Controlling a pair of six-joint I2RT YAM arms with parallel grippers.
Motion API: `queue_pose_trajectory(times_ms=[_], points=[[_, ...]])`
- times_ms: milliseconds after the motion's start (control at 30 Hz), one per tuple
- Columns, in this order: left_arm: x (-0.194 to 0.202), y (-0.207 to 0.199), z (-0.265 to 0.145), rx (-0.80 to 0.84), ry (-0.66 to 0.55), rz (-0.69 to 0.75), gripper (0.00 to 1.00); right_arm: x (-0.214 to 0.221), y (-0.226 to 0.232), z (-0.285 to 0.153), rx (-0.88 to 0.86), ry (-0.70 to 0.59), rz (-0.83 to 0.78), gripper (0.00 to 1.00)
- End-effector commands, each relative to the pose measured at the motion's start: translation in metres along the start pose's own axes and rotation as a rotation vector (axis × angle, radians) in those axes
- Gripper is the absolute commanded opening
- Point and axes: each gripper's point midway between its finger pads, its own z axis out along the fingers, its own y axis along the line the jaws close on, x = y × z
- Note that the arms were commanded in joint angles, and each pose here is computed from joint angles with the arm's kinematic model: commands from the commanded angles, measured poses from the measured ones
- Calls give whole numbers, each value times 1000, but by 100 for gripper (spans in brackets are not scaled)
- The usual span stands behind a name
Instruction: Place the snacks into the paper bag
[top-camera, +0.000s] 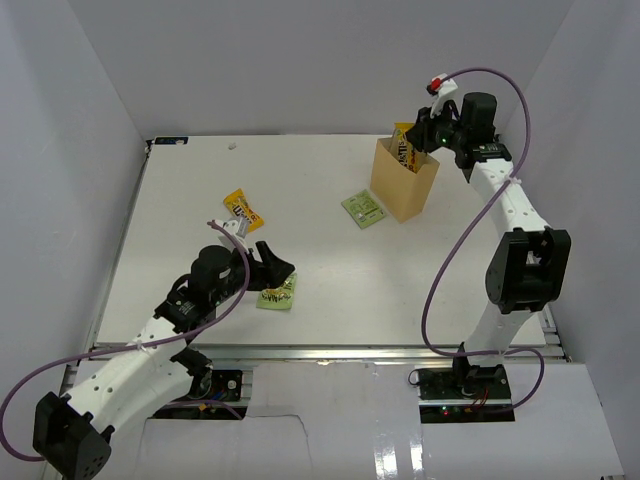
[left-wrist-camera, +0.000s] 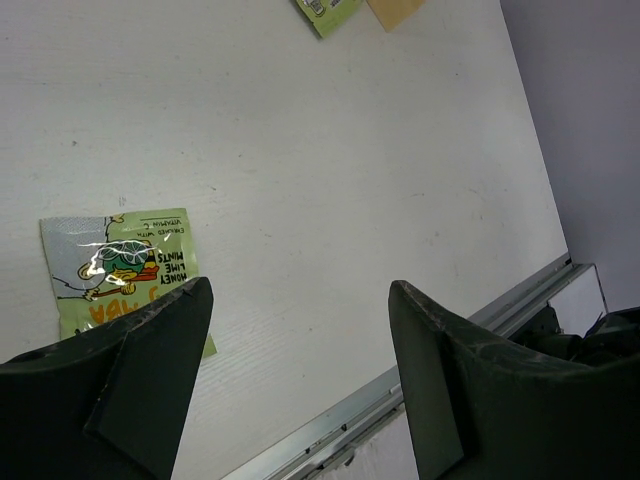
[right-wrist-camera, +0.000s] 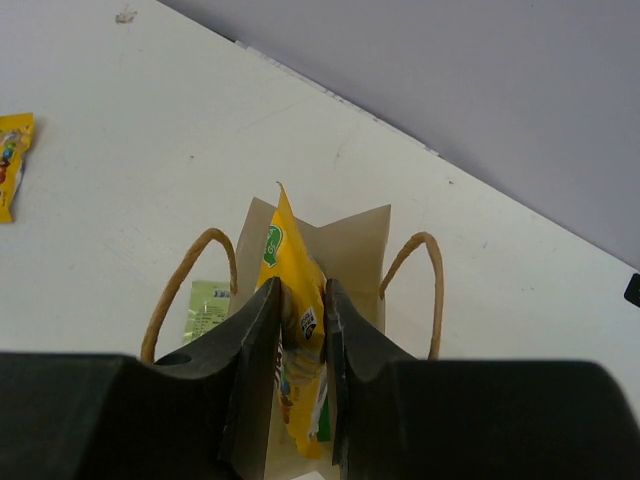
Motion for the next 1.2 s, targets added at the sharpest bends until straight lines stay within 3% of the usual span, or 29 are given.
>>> queue_pose_trajectory(times_ms=[0, 233, 400, 633, 767, 867, 1000, 1167], points=[[-4, 0, 0, -17, -12, -10, 82, -36, -2, -13, 44, -96, -94, 25], [-7, 7, -2, -71, -9, -23, 81, -53, 9, -31, 29, -117, -114, 40], [7, 20, -1, -132, 42, -52, 82, -61, 24, -50, -22, -141, -139, 57], [13, 60, 1, -376, 116, -9, 81, -64, 32, -91, -55, -130, -234, 72], [2, 70, 19, -445, 154, -24, 82, -49, 49, -110, -99, -83, -268, 76], [-28, 74, 35, -442, 109, -53, 81, -36, 59, -128, -144, -62, -286, 77], [-57, 102, 60, -416, 104, -173, 82, 2, 87, -147, -233, -1, -278, 77], [-95, 133, 82, -458, 73, -238, 81, 10, 122, -177, -345, -10, -368, 77]])
